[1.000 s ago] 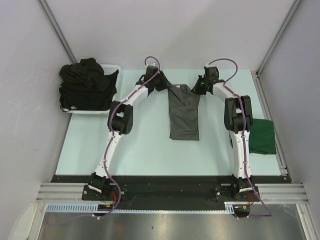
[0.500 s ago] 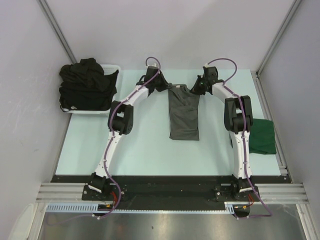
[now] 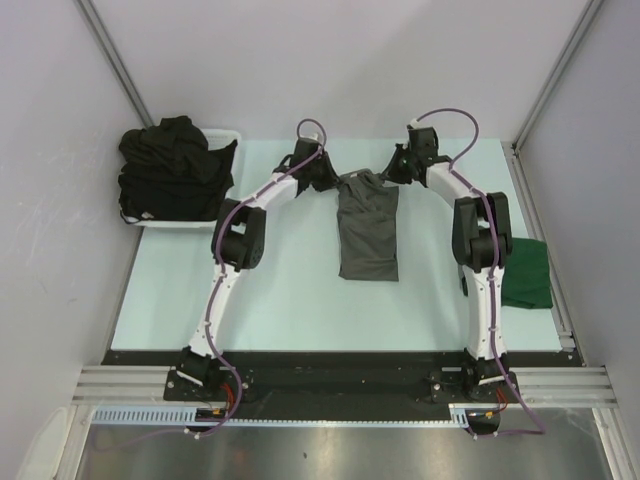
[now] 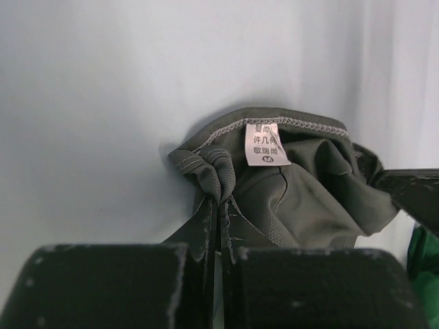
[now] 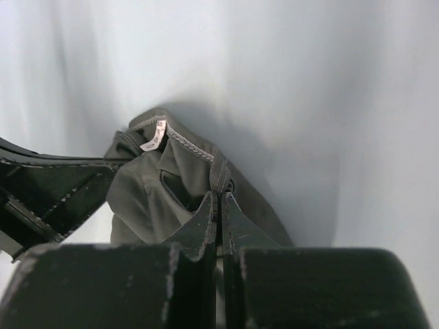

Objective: Fold and stack the t-shirts
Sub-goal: Grab one side of the 2/3 rectangular tshirt with both arms

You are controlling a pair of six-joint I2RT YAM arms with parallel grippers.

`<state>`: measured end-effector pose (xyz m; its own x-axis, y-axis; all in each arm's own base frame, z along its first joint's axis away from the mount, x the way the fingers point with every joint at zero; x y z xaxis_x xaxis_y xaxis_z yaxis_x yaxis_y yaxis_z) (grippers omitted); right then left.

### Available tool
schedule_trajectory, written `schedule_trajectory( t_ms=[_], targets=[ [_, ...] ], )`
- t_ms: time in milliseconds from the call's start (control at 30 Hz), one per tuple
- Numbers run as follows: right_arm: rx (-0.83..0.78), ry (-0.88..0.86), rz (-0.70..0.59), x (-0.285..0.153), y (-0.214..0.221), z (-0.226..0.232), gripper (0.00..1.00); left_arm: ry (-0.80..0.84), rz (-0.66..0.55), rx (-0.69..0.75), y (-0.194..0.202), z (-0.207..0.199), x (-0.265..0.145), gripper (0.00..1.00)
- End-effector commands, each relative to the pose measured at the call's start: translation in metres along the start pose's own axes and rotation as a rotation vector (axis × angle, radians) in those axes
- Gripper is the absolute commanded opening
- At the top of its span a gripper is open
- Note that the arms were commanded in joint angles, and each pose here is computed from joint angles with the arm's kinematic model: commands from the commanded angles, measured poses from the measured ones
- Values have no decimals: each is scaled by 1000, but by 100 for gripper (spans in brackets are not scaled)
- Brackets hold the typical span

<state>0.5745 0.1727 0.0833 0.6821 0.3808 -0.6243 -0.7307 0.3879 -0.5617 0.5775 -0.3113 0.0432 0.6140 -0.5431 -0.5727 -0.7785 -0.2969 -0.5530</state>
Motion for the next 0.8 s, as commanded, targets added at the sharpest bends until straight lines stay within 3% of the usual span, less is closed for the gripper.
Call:
schedule_trajectory(
  t_ms=[0, 500, 767],
  targets=[
    [-52, -43, -113, -32, -31, 29, 0, 60, -26, 92, -22, -41, -35, 0],
    [-83, -36, -125, -49, -18, 37, 0, 46, -74, 177, -49, -58, -64, 0],
    [-173, 11, -205, -74, -38, 41, 0, 55, -76, 221, -59, -73, -89, 0]
  ],
)
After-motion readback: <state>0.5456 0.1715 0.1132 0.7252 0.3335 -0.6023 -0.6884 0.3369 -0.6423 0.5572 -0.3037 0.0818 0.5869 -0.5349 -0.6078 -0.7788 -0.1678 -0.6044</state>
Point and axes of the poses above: each gripper's point midway between its finger pads, its own x axis out along the fingers, its own z axis along the line the jaws close on, y = z × x, the point moved 2 cm from there along -x, back along the fingers, and after that the axes turned 3 degrees about x, right-handed, at the moved point
